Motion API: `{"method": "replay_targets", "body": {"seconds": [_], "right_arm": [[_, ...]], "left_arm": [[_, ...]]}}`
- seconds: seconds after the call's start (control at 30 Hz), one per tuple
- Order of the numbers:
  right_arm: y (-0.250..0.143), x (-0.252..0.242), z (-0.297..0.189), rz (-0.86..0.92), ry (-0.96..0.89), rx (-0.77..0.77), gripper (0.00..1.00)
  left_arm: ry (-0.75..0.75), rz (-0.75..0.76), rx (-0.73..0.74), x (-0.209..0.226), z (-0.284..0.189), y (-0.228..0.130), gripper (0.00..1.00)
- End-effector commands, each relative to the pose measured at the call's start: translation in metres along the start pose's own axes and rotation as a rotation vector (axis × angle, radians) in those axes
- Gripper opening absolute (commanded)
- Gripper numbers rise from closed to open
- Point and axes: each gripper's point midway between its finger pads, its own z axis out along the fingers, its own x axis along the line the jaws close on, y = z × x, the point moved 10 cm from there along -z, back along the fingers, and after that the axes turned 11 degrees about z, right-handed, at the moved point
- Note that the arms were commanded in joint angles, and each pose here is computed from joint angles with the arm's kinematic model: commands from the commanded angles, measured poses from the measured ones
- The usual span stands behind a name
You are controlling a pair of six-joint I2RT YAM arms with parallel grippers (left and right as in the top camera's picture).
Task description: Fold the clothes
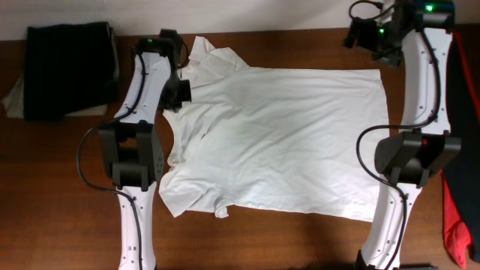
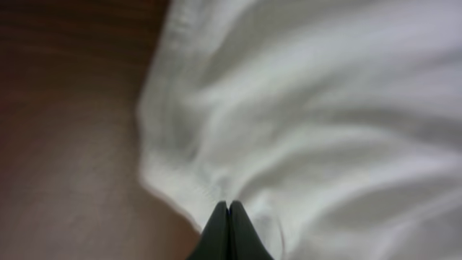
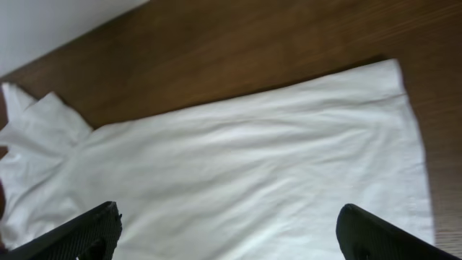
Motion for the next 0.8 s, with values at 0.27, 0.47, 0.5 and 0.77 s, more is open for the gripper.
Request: {"method": "replay_targets", "body": {"seconds": [0.27,0.47,0.5,0.77], "right_arm": [[-0.008,0.014,0.003,-0.023,0.024,0.025,0.99],[-0.008,0.014,0.003,-0.023,0.024,0.025,0.99],[-0.008,0.014,0.003,-0.023,0.024,0.025,0.99],[-0.008,0.014,0.003,-0.023,0.024,0.025,0.99]], "left_arm": [[0.043,-0.034,0.007,0.022,0.049,-0.001,0.01],[0.073,-0.129,-0.11,0.068,0.049,0.014,0.01],[0.075,-0.151,-0.138,0.078,0.049,0.017,0.01],[0.097,-0.139,-0.297,0.107,0.028,0.038,0.59]]}}
